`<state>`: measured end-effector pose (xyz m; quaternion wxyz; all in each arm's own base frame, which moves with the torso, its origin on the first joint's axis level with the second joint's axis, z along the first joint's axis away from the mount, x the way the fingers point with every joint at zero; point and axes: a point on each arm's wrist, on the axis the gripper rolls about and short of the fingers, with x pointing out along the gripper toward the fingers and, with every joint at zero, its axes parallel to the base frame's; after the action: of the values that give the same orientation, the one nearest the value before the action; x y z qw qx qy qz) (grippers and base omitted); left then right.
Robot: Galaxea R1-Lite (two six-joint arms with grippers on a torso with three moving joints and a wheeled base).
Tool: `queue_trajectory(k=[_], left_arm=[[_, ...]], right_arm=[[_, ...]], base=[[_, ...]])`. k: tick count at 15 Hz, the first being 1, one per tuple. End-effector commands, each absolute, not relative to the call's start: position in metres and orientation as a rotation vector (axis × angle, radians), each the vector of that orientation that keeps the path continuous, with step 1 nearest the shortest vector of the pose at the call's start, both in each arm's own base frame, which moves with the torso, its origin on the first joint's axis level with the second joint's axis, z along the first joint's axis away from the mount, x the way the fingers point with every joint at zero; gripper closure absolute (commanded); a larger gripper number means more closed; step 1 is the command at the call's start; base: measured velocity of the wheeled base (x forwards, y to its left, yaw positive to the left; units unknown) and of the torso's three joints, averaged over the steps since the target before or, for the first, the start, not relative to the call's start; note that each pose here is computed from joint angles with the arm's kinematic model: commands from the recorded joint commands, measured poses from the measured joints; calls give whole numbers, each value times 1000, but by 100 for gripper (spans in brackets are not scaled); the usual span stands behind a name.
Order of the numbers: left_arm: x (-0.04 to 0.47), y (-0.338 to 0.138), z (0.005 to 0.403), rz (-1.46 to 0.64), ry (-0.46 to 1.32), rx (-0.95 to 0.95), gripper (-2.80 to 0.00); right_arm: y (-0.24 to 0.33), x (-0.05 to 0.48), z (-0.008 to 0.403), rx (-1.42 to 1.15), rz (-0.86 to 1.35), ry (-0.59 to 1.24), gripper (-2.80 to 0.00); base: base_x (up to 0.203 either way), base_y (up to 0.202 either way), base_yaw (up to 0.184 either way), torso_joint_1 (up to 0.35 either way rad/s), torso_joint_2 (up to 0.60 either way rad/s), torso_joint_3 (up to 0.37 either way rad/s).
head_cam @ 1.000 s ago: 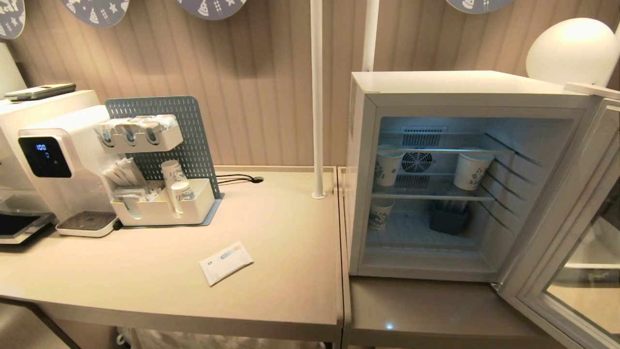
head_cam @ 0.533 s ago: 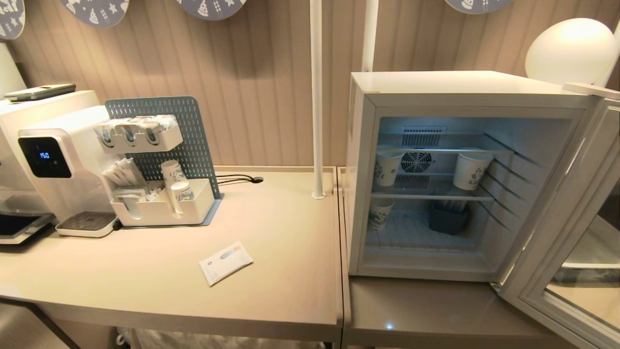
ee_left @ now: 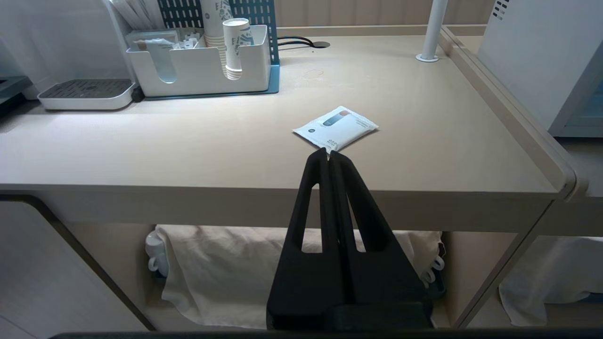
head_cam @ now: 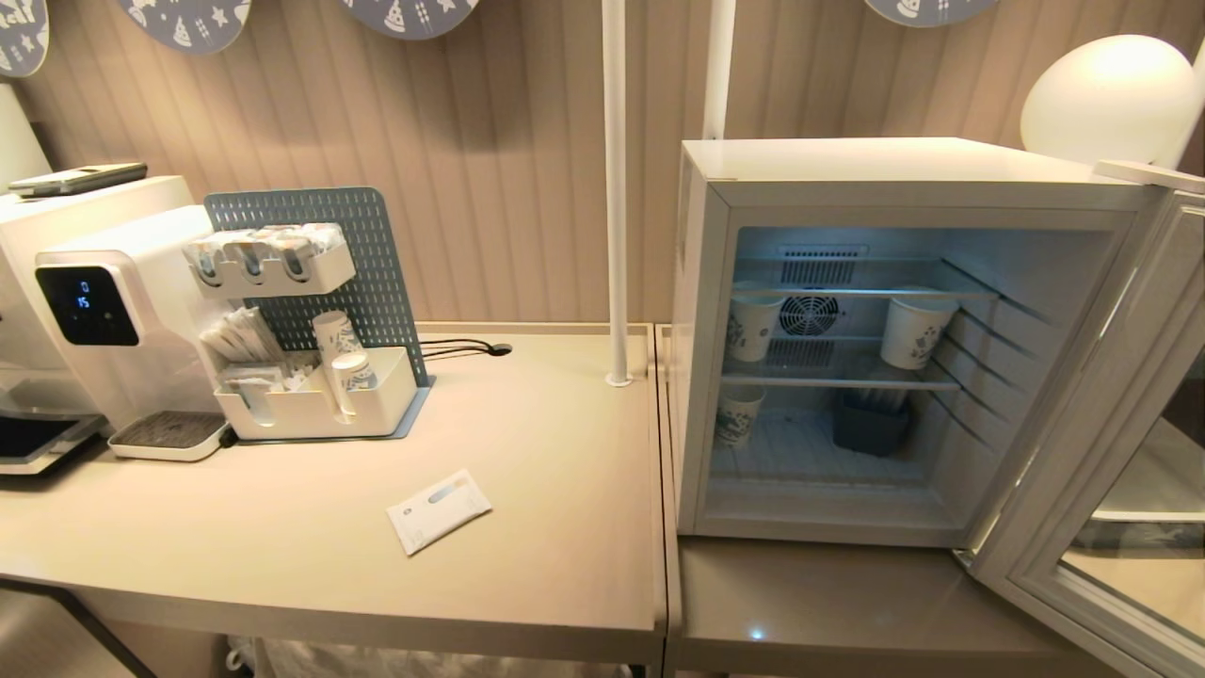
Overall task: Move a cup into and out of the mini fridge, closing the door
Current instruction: Place the yoghurt on the freezer
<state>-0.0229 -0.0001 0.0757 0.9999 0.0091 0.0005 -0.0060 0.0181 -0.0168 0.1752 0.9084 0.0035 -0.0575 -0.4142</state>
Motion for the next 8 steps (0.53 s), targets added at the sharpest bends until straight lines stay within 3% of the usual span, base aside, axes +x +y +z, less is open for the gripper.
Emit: queue_trajectory(k=[1,5,8], left_arm=[[-23,0,76,-12,3,17,0],[-23,0,76,-12,3,17,0],[-23,0,76,-12,3,17,0]], right_arm=[[-17,-3,169,30,-852,-165,0],[-17,-39,145,44,-840,-216,0],[-11,-46,131,20,-510,-265,0]], base=[[0,0,0,0,0,0],[0,0,0,0,0,0],[0,0,0,0,0,0]])
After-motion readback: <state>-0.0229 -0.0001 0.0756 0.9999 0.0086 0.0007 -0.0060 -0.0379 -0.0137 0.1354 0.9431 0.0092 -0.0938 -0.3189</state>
